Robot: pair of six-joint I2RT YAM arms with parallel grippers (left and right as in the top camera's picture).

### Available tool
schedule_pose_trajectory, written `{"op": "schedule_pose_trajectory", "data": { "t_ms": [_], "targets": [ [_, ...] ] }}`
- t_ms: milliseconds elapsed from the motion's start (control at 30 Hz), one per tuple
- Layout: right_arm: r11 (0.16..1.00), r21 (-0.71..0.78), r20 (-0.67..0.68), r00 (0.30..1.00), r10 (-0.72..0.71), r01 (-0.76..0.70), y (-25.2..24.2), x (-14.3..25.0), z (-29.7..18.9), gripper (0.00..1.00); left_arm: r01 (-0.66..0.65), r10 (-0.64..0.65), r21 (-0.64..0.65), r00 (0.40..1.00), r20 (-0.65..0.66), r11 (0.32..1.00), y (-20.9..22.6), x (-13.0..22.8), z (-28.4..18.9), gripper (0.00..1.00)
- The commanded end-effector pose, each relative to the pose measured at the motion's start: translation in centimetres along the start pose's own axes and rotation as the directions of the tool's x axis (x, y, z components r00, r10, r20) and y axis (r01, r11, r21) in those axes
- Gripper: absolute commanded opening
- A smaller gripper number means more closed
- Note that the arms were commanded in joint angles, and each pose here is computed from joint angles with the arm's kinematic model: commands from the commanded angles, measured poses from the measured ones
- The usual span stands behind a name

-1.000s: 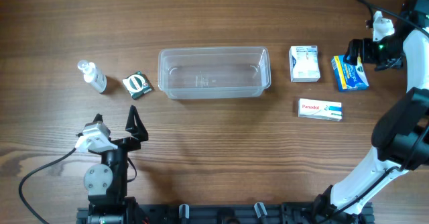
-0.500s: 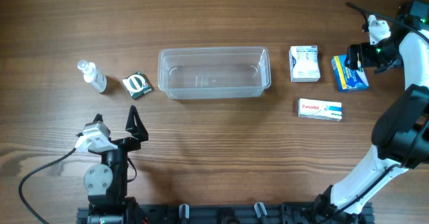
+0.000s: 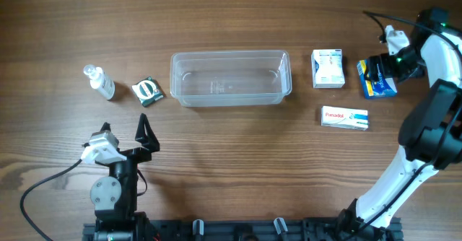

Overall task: Pack container
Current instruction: 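Lower the right gripper and grasp the blue VapoDrops box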

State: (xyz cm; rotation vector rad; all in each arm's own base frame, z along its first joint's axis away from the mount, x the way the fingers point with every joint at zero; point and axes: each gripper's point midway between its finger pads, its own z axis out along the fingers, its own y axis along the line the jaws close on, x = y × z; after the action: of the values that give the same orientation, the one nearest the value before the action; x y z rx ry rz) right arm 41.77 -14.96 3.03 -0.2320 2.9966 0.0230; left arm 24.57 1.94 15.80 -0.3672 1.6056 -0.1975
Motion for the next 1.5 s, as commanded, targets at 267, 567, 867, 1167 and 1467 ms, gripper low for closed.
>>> {"op": "schedule_pose_trajectory", "data": {
  "t_ms": [267,567,867,1167,1467],
  "targets": [
    [0.999,-0.040,-0.057,0.998,0.003,-0.006,1.4,0.4,3.7,1.00,-0.017,0.017,0.000,1.000,0.004,1.000,0.0,0.0,0.0,1.00],
    [0.993,0.051,-0.068,0.991,0.112,-0.109,-0.1,0.5,3.7,0.79,-0.017,0.017,0.000,1.000,0.004,1.000,0.0,0.0,0.0,1.00],
    [0.976,0.057,-0.052,0.975,0.215,-0.212,-0.2,0.3,3.7,0.71,-0.017,0.017,0.000,1.000,0.004,1.000,0.0,0.0,0.0,1.00],
    [0.931,0.065,-0.036,0.931,0.362,-0.359,-0.3,0.1,3.6,0.63,-0.017,0.017,0.000,1.000,0.004,1.000,0.0,0.0,0.0,1.00],
    [0.909,-0.071,-0.022,0.912,0.409,-0.410,1.8,-1.1,3.3,0.62,-0.017,0.017,0.000,1.000,0.004,1.000,0.0,0.0,0.0,1.00]
  ]
}}
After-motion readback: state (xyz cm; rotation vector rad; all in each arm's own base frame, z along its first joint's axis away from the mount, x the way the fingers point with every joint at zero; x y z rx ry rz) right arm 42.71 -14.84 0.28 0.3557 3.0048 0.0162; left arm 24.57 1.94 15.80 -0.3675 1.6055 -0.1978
